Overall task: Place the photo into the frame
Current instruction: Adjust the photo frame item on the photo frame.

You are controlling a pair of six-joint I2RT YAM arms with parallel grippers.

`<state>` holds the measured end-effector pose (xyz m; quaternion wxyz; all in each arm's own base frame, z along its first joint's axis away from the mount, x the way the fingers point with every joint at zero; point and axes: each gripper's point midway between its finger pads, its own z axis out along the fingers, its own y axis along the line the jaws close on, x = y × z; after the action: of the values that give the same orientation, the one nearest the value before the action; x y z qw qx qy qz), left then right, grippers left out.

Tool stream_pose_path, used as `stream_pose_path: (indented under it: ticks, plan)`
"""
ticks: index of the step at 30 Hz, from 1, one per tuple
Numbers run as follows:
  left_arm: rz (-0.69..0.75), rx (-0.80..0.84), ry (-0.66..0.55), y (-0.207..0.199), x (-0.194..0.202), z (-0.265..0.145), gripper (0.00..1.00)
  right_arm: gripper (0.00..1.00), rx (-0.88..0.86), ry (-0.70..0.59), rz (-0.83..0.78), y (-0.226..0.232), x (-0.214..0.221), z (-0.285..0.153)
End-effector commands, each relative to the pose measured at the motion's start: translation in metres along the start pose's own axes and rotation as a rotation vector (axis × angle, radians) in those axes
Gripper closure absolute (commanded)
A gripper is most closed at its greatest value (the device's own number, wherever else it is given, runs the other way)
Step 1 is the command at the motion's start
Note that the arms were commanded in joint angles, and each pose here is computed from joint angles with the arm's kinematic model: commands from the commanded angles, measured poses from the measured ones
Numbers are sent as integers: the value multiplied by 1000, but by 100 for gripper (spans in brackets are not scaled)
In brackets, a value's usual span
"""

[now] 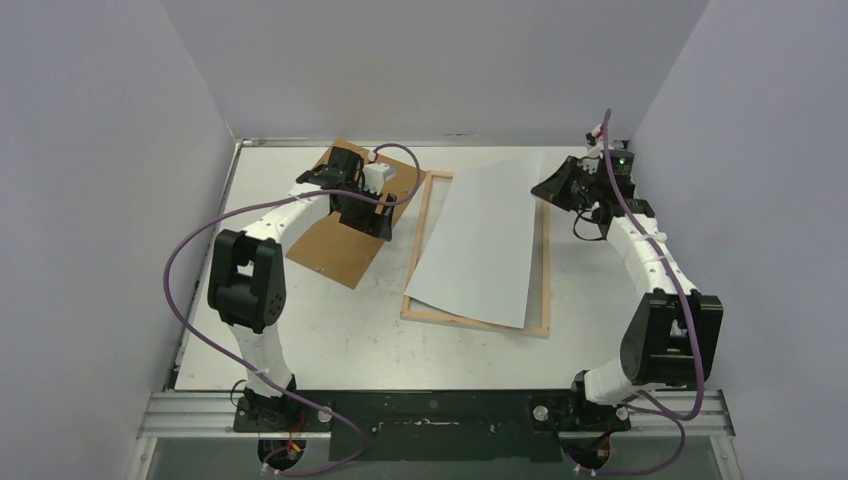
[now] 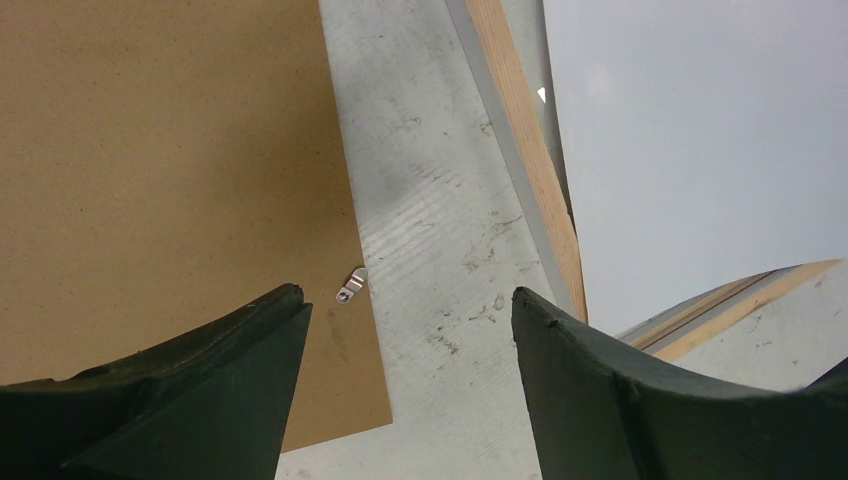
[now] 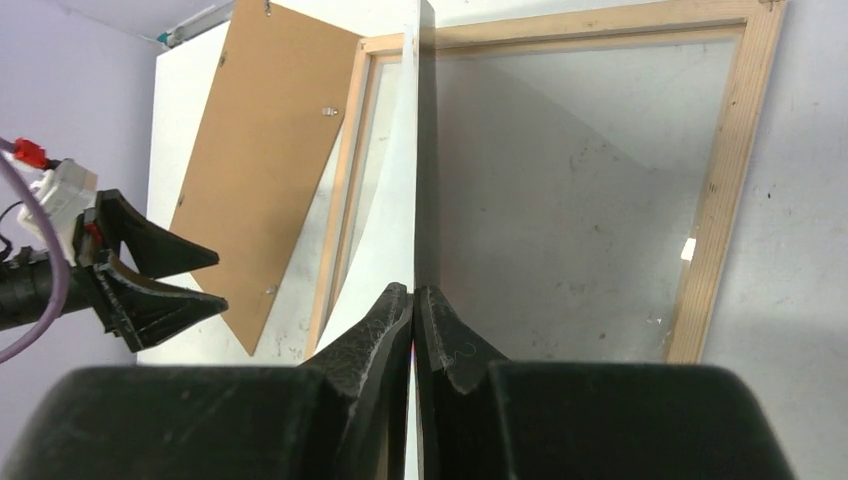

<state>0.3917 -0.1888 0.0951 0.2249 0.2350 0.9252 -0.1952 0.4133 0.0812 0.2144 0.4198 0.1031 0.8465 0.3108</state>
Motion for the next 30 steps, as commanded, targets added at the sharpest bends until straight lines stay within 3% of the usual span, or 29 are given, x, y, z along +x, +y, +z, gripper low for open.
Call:
stream_pose_path:
  ticks: [1, 16, 30]
  plan:
    - [22, 5, -83, -5, -22, -25, 28, 95, -50, 4, -91, 8, -13, 11]
    - [20, 9, -74, -5, -19, -21, 28, 95, -110, 170, -198, 2, -20, 48]
    - [16, 14, -71, -5, -19, -19, 28, 95, -49, 215, -120, -19, 3, 60]
